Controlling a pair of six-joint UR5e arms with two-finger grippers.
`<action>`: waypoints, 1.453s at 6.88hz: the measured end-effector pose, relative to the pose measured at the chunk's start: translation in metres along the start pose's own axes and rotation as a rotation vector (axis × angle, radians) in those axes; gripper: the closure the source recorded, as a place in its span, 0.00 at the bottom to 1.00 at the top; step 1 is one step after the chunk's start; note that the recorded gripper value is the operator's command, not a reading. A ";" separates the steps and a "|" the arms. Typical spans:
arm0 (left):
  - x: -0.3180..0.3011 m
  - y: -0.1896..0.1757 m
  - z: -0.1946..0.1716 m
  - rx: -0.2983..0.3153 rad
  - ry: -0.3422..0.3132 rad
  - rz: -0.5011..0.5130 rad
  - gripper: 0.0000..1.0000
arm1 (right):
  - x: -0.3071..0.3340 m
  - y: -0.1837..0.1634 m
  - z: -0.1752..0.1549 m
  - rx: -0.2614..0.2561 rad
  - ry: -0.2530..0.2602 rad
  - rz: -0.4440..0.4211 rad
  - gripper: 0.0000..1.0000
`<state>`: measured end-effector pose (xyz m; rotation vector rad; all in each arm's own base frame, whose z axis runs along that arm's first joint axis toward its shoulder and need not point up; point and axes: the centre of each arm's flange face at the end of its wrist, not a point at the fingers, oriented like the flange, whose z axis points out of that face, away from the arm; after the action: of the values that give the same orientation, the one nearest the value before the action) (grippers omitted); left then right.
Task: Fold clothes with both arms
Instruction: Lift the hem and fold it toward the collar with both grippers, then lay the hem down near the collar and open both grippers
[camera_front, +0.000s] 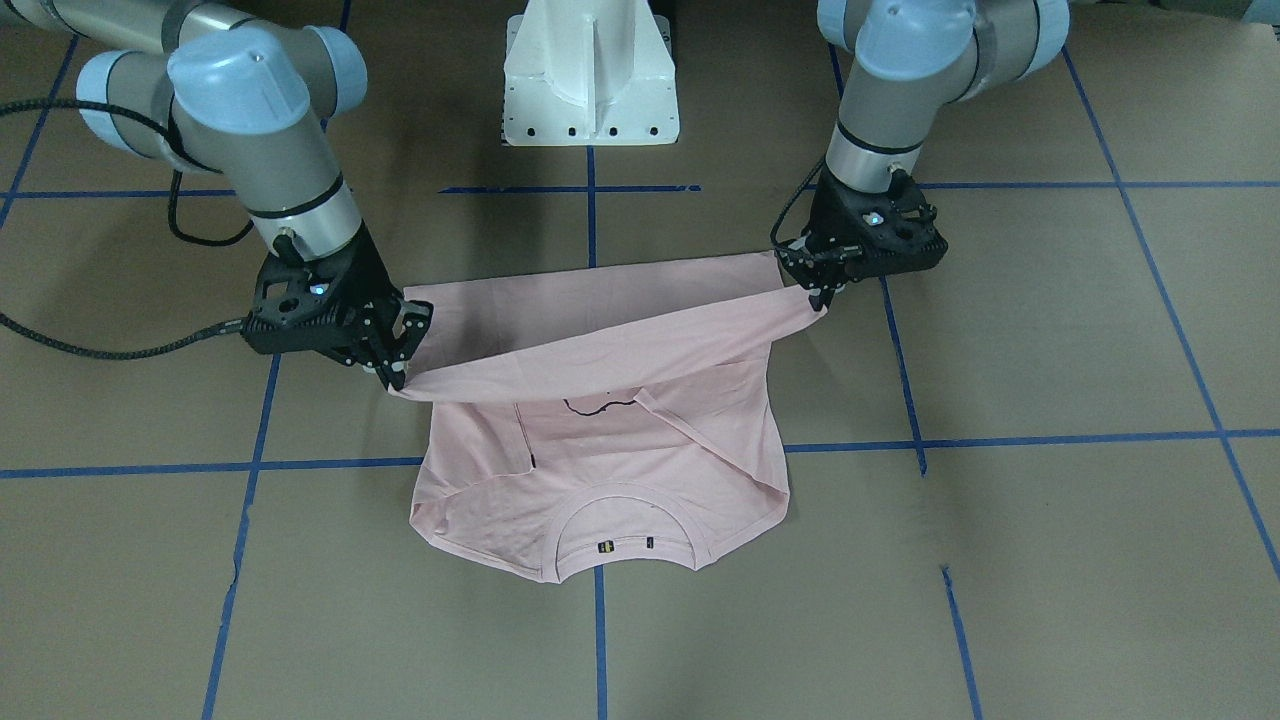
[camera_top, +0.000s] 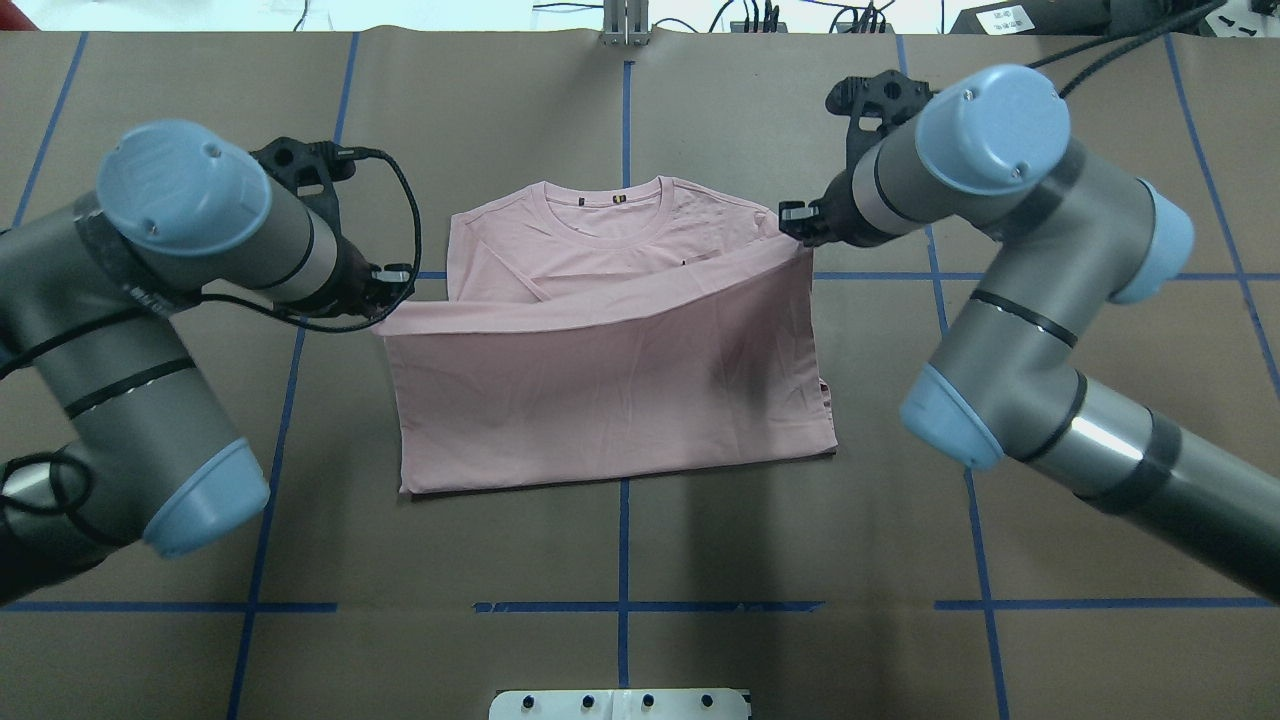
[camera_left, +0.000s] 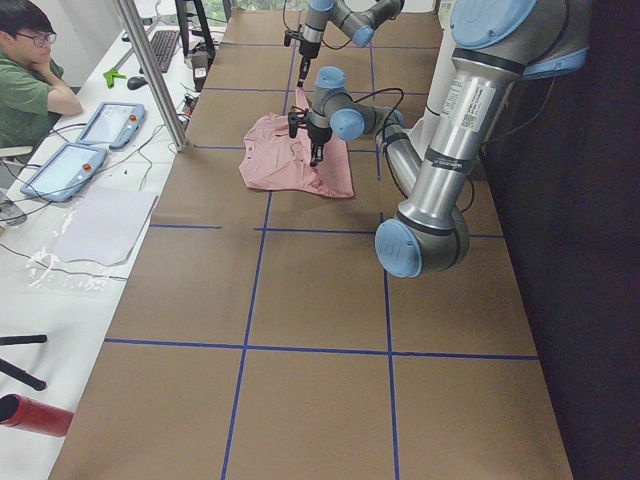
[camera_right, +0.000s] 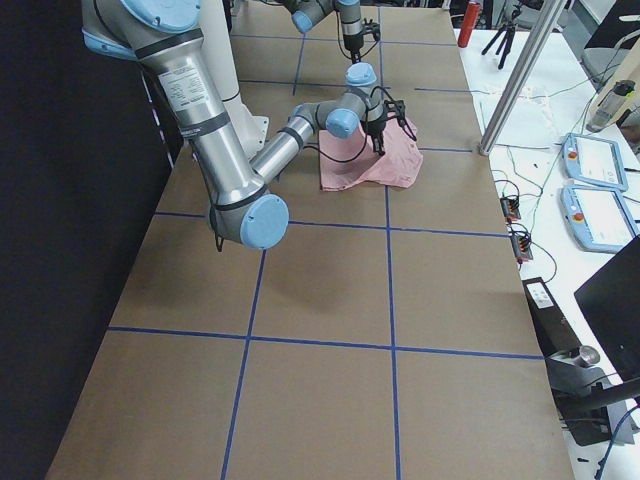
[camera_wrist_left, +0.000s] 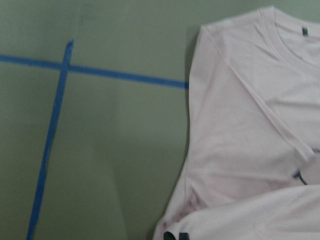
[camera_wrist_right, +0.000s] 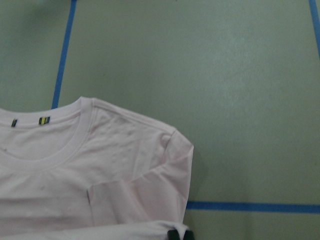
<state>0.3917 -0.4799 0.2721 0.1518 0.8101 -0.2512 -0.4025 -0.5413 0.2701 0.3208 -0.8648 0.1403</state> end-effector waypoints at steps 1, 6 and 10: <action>-0.003 -0.024 0.024 0.021 0.006 -0.010 1.00 | 0.006 -0.028 0.029 0.004 0.015 0.014 1.00; 0.010 -0.089 0.100 0.066 0.040 -0.040 1.00 | 0.011 -0.064 0.093 -0.013 0.048 0.037 1.00; 0.015 -0.102 0.112 0.065 0.020 -0.055 0.63 | 0.011 -0.065 0.102 -0.022 0.061 0.040 0.30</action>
<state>0.4508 -0.6055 0.3335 0.1939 0.8270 -0.3288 -0.4526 -0.6360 0.3260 0.2773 -0.8122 0.1766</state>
